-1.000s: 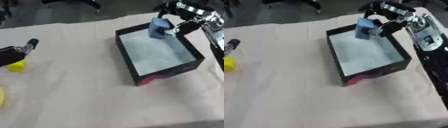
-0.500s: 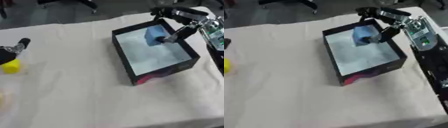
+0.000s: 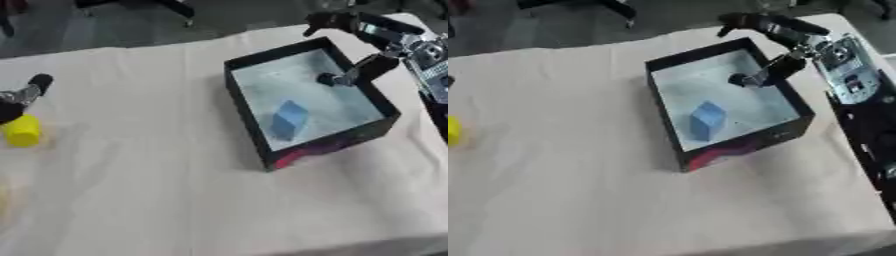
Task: Pick up the objects with one hand, pass them to the other hand, and then place them into the box on the other side of the table.
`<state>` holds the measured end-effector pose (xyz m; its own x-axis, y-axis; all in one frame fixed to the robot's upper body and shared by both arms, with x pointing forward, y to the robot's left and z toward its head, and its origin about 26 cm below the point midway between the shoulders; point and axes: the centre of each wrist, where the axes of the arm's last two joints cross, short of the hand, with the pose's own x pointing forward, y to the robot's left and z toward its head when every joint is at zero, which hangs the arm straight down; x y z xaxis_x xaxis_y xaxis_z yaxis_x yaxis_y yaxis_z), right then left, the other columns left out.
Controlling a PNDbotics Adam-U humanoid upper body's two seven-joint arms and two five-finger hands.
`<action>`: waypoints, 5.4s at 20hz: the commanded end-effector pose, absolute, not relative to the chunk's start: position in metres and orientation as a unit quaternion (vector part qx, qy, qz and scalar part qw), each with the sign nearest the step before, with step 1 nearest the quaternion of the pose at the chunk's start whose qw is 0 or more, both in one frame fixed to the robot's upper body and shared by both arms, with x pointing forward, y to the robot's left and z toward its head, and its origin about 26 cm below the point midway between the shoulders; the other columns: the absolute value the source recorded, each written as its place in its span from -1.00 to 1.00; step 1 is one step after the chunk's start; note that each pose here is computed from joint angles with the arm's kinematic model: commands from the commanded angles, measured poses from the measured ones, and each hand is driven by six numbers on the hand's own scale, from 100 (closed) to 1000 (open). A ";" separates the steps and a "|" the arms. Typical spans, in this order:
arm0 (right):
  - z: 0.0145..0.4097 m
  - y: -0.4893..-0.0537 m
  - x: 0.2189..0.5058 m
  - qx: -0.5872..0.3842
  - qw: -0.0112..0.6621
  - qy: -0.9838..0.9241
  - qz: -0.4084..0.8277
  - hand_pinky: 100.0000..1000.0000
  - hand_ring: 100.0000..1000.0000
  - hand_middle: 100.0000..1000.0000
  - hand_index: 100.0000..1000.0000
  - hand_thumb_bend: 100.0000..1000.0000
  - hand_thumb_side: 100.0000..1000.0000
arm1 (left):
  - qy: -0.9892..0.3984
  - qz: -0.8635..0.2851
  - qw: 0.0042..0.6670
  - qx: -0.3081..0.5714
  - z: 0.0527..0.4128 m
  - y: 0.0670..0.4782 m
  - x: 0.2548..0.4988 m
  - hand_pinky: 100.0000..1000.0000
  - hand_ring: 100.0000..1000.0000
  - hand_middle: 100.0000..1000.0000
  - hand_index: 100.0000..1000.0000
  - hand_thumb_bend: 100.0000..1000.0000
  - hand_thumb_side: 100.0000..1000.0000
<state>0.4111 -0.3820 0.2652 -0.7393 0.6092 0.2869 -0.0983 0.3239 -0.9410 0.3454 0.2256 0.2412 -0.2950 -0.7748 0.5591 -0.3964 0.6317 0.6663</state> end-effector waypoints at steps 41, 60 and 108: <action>0.330 -0.358 0.380 -0.021 0.351 -0.827 0.439 1.00 1.00 0.58 1.00 -0.63 -0.78 | -0.528 -0.607 0.519 0.289 0.306 0.329 0.365 0.71 0.77 0.58 0.71 0.48 -0.60; 0.321 -0.358 0.382 -0.029 0.358 -0.820 0.446 1.00 1.00 0.57 1.00 -0.64 -0.75 | -0.438 -0.646 0.554 0.289 0.274 0.337 0.373 0.65 0.72 0.57 0.68 0.36 -0.90; 0.297 -0.357 0.390 -0.035 0.377 -0.798 0.469 1.00 1.00 0.56 1.00 -0.67 -0.68 | -0.321 -0.597 0.639 0.363 0.192 0.358 0.432 0.50 0.55 0.33 0.00 -0.18 -1.00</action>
<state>0.3933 -0.3524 0.2850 -0.6990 0.3927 0.5977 -0.3286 0.5659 -0.7561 0.4332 0.3457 0.1677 0.0587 -0.9983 -0.0013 0.5700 0.0324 0.8210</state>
